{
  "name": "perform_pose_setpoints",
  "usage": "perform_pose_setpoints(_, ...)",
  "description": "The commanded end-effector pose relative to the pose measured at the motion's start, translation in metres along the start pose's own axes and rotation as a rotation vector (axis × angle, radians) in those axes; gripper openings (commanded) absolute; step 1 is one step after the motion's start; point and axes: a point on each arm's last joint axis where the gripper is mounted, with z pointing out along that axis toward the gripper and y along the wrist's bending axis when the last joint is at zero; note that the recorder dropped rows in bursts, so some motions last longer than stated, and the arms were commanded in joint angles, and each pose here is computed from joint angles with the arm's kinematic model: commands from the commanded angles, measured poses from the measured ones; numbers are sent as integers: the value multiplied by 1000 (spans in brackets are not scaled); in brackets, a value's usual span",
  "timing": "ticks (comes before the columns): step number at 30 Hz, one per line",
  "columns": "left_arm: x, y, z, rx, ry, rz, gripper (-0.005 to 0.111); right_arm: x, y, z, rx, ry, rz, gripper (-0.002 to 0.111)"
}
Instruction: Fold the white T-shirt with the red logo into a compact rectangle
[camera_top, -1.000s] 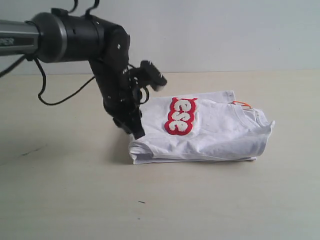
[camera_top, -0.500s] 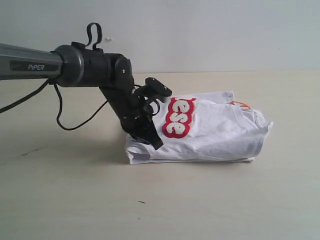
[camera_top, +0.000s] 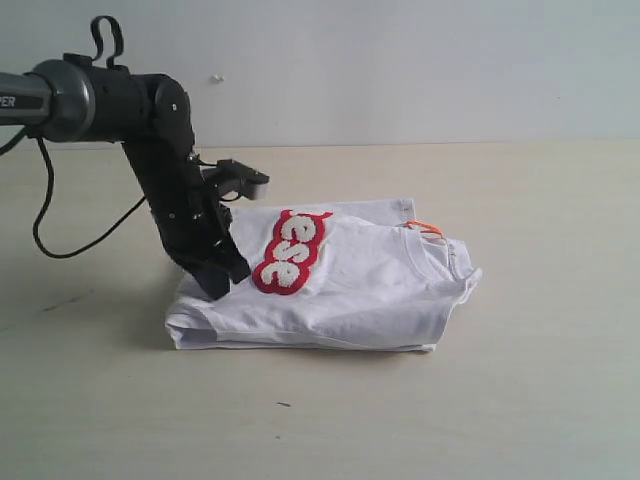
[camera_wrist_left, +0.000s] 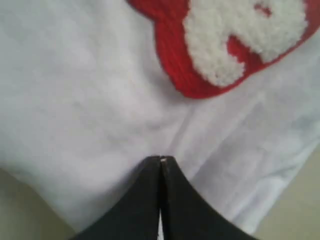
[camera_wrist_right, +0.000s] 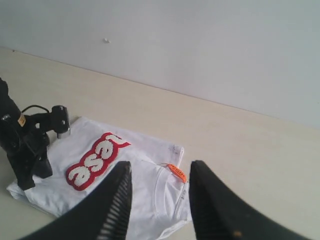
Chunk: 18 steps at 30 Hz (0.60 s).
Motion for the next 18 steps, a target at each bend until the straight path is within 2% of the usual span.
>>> perform_pose_setpoints(1, -22, -23, -49, 0, -292, 45, 0, 2, -1, 2, 4, 10, -3, 39)
perform_pose_setpoints(5, -35, -58, -90, -4, -472, 132, 0, 9, -4, 17, 32, 28, -26, 39)
perform_pose_setpoints(8, -29, -64, -118, -46, -515, 128, 0, 25, -17, 50, 151, 120, 14, 41)
perform_pose_setpoints(13, 2, -48, -172, -106, -621, 18, 0, 50, -39, 101, 265, 313, 74, 52)
perform_pose_setpoints(18, 57, -30, -220, -227, -776, -115, 0, 79, -66, 146, 287, 486, 188, 54)
